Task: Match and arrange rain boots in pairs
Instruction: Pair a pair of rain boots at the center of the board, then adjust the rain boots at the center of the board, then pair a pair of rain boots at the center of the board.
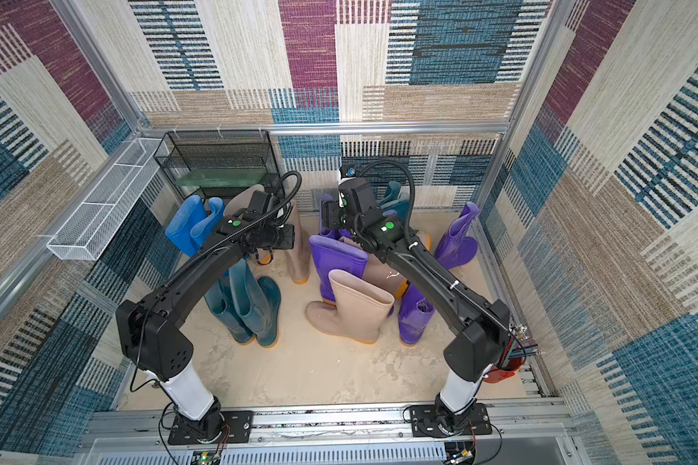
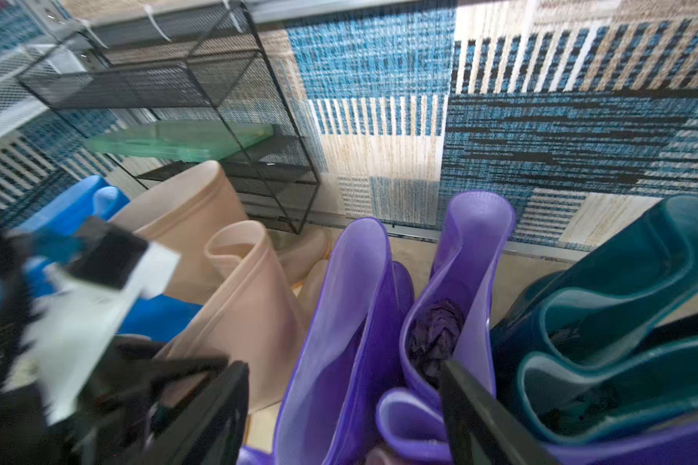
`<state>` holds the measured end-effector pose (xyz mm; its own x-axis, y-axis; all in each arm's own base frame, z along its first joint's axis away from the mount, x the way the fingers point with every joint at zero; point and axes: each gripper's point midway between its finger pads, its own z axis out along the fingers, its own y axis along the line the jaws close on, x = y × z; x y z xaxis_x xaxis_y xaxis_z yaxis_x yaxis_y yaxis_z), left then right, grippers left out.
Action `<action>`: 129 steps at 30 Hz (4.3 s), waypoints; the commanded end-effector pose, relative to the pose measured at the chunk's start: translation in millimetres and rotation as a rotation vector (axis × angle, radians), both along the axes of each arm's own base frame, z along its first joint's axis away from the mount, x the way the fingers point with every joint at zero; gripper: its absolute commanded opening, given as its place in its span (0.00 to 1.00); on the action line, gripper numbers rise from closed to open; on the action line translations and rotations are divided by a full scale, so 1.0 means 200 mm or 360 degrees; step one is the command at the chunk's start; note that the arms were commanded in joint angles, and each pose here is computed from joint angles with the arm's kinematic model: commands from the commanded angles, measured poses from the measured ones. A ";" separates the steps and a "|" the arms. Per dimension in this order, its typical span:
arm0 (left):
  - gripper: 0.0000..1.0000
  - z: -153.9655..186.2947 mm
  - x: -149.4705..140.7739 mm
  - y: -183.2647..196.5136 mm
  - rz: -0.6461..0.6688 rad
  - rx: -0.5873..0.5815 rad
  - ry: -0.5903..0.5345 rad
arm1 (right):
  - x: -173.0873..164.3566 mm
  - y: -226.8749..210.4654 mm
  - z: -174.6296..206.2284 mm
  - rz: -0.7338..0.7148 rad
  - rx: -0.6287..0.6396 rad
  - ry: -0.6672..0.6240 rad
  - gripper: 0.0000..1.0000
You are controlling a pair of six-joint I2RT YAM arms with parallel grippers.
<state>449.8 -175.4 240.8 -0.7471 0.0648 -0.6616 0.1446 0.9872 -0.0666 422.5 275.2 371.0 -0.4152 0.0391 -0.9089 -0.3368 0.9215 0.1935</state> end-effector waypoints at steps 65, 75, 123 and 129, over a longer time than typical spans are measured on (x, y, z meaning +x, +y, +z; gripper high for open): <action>0.00 0.11 0.32 -0.41 -0.0213 0.0237 -0.0159 | 0.01 -0.50 -0.10 -0.0219 -0.0024 -0.0008 0.91; 0.00 0.10 0.45 -0.20 -0.0168 0.0461 -0.0193 | 0.01 -0.48 -0.10 -0.0184 -0.0009 0.0006 0.90; 0.92 0.35 -0.37 0.04 -0.0276 -0.0038 -0.0285 | 0.65 0.09 -0.26 0.0182 0.0014 0.0132 0.00; 0.92 0.35 -0.37 0.02 -0.0291 -0.0074 -0.0276 | 0.71 0.15 -0.36 0.0297 0.0180 0.0227 0.02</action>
<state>374.9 -164.6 306.4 -0.6135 0.1742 -0.7703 0.3175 0.9475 -0.0386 558.6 289.8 287.9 -0.5628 -0.0076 -0.8266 -0.4011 0.8769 0.2650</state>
